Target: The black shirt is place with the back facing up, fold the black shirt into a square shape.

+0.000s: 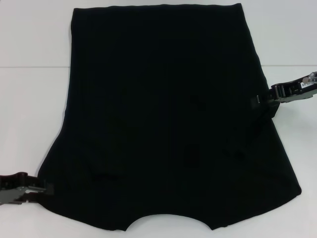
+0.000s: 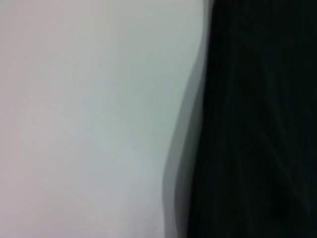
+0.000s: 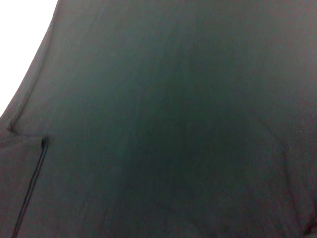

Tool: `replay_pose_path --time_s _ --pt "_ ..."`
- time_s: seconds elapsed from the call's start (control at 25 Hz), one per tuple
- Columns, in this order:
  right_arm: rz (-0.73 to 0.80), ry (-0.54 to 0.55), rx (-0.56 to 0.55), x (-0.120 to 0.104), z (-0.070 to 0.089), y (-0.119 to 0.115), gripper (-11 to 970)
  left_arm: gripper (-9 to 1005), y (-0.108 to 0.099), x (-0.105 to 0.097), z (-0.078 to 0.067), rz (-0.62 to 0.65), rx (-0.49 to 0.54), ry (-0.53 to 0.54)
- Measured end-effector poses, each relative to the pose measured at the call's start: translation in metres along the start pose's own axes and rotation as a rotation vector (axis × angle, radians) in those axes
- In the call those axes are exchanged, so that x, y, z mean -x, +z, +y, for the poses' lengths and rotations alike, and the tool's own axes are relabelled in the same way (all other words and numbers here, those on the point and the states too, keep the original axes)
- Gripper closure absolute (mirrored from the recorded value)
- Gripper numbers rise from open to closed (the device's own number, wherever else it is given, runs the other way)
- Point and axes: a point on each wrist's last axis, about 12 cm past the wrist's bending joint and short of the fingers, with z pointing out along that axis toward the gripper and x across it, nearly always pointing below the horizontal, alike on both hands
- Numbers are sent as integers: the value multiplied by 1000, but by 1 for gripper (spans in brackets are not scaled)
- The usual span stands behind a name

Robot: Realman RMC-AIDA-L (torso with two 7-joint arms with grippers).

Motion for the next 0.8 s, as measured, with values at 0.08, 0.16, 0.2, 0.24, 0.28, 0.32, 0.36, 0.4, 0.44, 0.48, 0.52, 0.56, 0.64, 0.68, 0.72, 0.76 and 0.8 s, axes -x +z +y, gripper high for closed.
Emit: replay_pose_path --time_s 0.08,0.16,0.2,0.24,0.28,0.32,0.36,0.4,0.44,0.48,0.52,0.56,0.64,0.68,0.72,0.76,0.8 --pt "0 2 1 -1 0 0 371 460 3 1 -3 5 -9 6" --pt "1 2 2 -1 0 0 371 461 4 2 -5 8 -17 11" --pt "1 3 2 -1 0 0 370 461 5 4 -7 7 -22 14" --pt "2 3 2 -1 -1 0 370 461 6 4 -8 6 -27 16" --pt "2 2 3 -1 -1 0 370 461 7 5 -10 5 -31 19" --pt "3 2 3 -2 -1 0 370 460 8 6 -11 5 -33 21" --pt "3 2 3 -2 -1 0 370 460 9 7 -12 4 -33 22" --pt "3 1 4 -2 -1 0 370 469 9 8 -12 1 -32 22" --pt "3 1 4 -2 -1 0 370 478 9 9 -12 0 -30 21" --pt "4 1 4 -2 -1 0 370 486 9 9 -12 -2 -29 21" --pt "4 1 4 -3 -1 0 370 495 9 9 -12 -3 -28 21" --pt "4 2 4 -3 -2 0 370 504 9 9 -12 -5 -27 21" --pt "4 1 3 -3 -2 0 370 522 9 9 -12 -7 -25 20" --pt "4 1 3 -3 -2 0 370 530 9 9 -12 -8 -24 20" --pt "4 1 2 -3 -2 0 370 539 9 9 -12 -8 -24 20" --pt "5 1 1 -4 -2 0 370 548 9 10 -12 -9 -22 21" --pt "7 1 0 -4 -3 0 370 593 9 10 -12 -9 -22 22"
